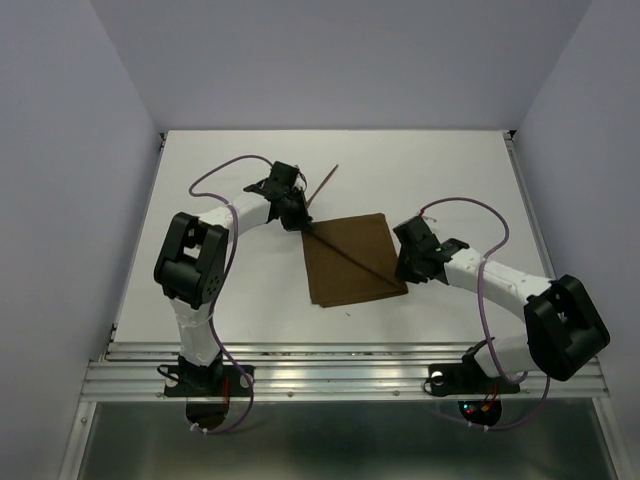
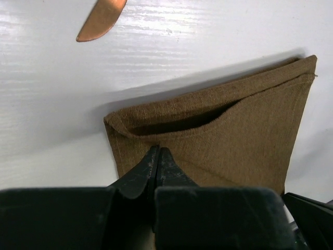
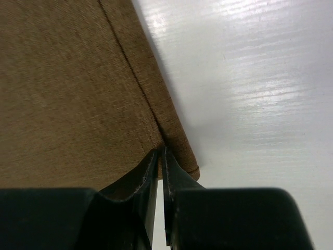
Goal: Fold the napkin into a case and place the utensils inside
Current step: Smooth out the upper triangle-folded napkin at the center of the board.
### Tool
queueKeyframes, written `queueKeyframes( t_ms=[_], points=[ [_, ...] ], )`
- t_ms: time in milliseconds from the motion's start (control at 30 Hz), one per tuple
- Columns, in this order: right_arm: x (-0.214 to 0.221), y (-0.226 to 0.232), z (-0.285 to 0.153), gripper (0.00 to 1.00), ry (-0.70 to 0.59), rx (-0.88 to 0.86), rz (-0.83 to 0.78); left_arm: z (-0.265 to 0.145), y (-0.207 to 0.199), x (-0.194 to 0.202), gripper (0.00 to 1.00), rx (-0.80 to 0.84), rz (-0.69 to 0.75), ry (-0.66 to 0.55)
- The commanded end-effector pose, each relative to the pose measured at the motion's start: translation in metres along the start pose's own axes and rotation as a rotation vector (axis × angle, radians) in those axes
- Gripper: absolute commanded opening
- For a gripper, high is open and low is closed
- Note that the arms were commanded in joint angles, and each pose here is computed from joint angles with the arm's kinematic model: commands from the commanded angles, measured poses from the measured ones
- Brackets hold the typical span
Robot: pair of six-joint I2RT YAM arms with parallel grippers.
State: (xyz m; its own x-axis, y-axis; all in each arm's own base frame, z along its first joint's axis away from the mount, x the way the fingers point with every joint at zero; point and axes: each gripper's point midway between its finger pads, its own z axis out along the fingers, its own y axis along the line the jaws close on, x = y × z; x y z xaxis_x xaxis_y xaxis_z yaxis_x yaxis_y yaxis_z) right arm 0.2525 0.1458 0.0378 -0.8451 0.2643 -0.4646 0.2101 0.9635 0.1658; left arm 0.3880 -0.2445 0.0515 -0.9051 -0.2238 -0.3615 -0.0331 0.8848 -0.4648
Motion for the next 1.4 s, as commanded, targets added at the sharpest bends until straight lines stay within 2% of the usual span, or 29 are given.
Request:
queueKeyframes(
  t_ms=[0,267,467,733,867,1133,1367],
  points=[
    [-0.033,0.02,-0.023,0.13,-0.091,-0.072,0.029,-0.035,-0.017,-0.008,0.01,0.035,0.026,-0.072],
    [-0.037,0.035,-0.023,0.13,-0.09,-0.096,0.018,-0.034,-0.032,0.005,0.01,0.048,0.049,-0.056],
    [-0.032,0.034,-0.016,0.13,-0.075,-0.086,0.018,-0.015,-0.035,-0.001,0.01,0.035,0.068,-0.051],
    [-0.01,0.017,0.012,0.13,-0.035,-0.022,-0.002,0.021,-0.016,0.001,0.0,-0.041,0.092,-0.008],
    [-0.007,0.016,0.013,0.13,-0.024,-0.006,-0.009,0.013,-0.021,-0.004,0.0,-0.035,0.098,-0.032],
    [-0.028,0.025,-0.011,0.14,-0.1,-0.062,0.005,-0.013,-0.031,-0.016,0.01,-0.02,0.107,-0.088],
    [-0.042,0.048,-0.017,0.14,-0.117,-0.118,0.005,-0.022,-0.031,-0.018,0.01,-0.021,0.11,-0.104]
  ],
)
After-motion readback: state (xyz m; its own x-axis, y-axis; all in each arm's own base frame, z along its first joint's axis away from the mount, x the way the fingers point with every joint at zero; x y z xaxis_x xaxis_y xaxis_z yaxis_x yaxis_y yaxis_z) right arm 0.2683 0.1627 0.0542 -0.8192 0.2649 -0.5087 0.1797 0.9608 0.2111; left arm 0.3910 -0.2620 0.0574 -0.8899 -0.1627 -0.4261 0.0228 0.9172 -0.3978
